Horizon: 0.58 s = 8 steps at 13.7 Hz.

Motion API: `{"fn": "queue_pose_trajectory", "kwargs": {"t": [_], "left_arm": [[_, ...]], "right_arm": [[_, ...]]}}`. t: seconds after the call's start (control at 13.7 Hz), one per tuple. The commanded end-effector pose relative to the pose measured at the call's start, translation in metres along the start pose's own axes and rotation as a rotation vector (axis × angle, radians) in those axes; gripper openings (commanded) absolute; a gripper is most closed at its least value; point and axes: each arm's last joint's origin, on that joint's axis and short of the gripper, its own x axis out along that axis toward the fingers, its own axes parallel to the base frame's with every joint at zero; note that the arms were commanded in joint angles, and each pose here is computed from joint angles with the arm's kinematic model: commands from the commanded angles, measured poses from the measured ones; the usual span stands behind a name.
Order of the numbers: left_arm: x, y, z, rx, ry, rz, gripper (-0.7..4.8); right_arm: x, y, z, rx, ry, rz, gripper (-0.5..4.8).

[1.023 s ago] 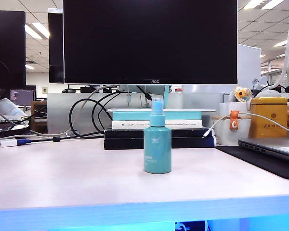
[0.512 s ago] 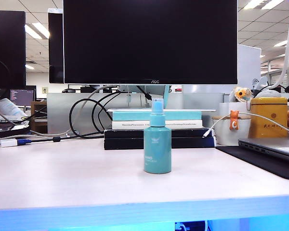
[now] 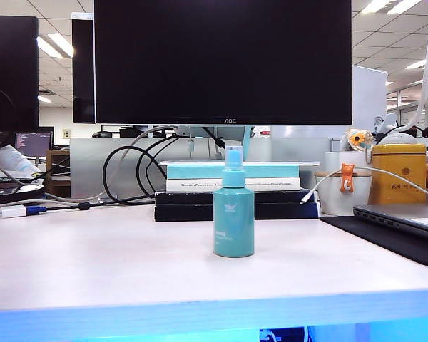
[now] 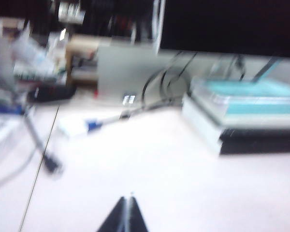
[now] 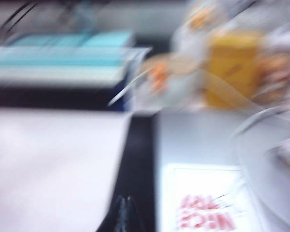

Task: Pick up the sprayer with the left hand, pick up its lid with the right hand then put the lid on the sprayer.

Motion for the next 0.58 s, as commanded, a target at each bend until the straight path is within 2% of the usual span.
{"fn": "queue_pose_trajectory", "kwargs": {"t": [0.07,0.15,0.22,0.29,0.37,0.44,0.58], "left_arm": [[0.0,0.002,-0.001,0.0,0.01,0.081,-0.06],[-0.001,0.004,-0.003,-0.008,0.029,0.133,-0.06],[-0.001,0.004,-0.003,-0.008,0.029,0.132,-0.06],[0.0,0.002,-0.003,0.0,0.03,0.085,-0.06],[0.001,-0.003,-0.005,0.067,0.042,0.021,-0.06],[0.002,-0.005,-0.005,0.117,0.046,0.004,-0.06],[0.002,-0.005,-0.005,0.055,0.044,0.011,-0.06]], "right_arm": [[0.0,0.001,0.003,-0.016,-0.052,0.04,-0.05],[0.0,0.0,0.003,-0.02,-0.044,0.031,-0.05],[0.0,-0.001,0.003,-0.02,-0.045,0.018,-0.05],[-0.001,-0.004,0.003,-0.017,-0.046,-0.008,-0.05],[-0.001,-0.008,0.002,0.013,-0.04,-0.043,-0.05],[-0.001,-0.01,0.002,0.021,-0.04,-0.059,-0.05],[-0.002,-0.011,0.001,0.012,-0.026,-0.083,-0.06]]}}
